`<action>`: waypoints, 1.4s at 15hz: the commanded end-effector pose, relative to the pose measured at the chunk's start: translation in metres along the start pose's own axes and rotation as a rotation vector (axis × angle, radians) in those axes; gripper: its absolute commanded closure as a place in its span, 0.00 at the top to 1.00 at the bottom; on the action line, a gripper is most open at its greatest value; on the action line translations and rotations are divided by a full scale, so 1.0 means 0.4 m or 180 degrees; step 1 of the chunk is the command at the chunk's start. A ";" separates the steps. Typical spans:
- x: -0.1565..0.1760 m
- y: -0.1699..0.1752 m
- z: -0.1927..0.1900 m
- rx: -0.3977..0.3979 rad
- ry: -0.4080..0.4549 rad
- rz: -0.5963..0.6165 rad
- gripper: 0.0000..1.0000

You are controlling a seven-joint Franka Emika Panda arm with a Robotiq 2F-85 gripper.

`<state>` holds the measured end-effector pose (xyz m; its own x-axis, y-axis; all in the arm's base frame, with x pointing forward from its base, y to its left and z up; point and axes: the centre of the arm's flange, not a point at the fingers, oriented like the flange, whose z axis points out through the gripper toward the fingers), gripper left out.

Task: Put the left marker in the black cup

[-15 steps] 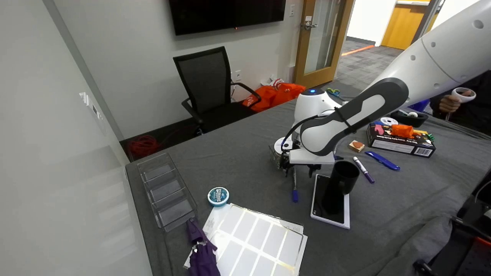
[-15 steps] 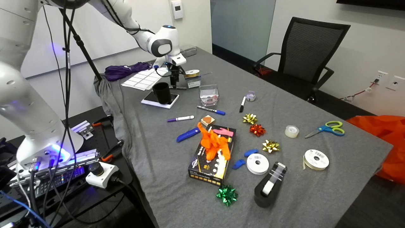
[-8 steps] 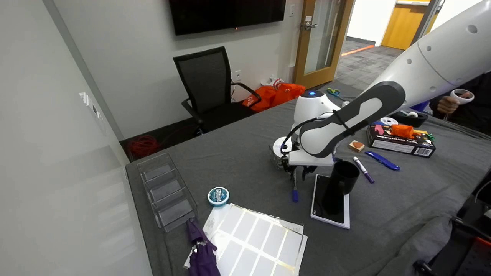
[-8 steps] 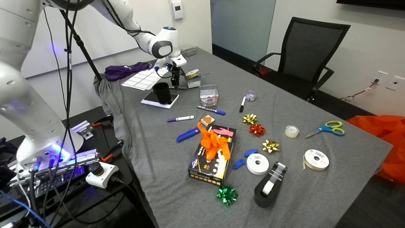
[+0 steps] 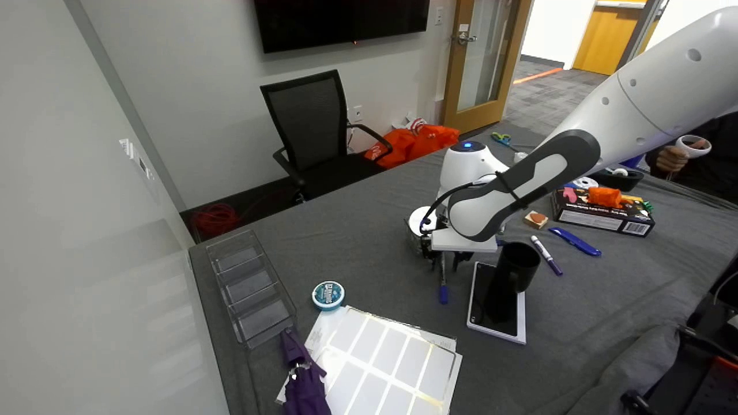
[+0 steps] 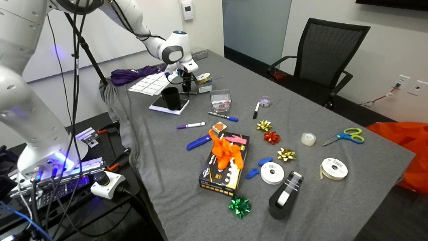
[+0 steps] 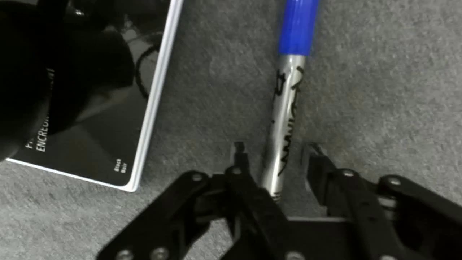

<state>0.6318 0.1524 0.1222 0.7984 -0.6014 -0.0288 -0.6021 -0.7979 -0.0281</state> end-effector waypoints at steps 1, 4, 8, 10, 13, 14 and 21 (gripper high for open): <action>0.018 -0.008 0.014 0.0050 0.0034 0.0048 0.19; 0.014 -0.001 0.001 0.0041 0.0030 0.0030 0.01; -0.005 0.013 -0.035 0.0032 0.0012 0.0006 0.04; -0.014 0.019 -0.065 0.0050 -0.0015 0.0005 0.04; -0.033 0.027 -0.117 0.0039 -0.0090 0.0004 0.04; -0.037 0.029 -0.131 0.0038 -0.0112 -0.0001 0.04; -0.065 0.095 -0.276 0.0017 -0.0407 -0.0228 0.04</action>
<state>0.6132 0.1523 0.1997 0.8131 -0.5747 -0.0932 -0.5790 -0.8149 -0.0265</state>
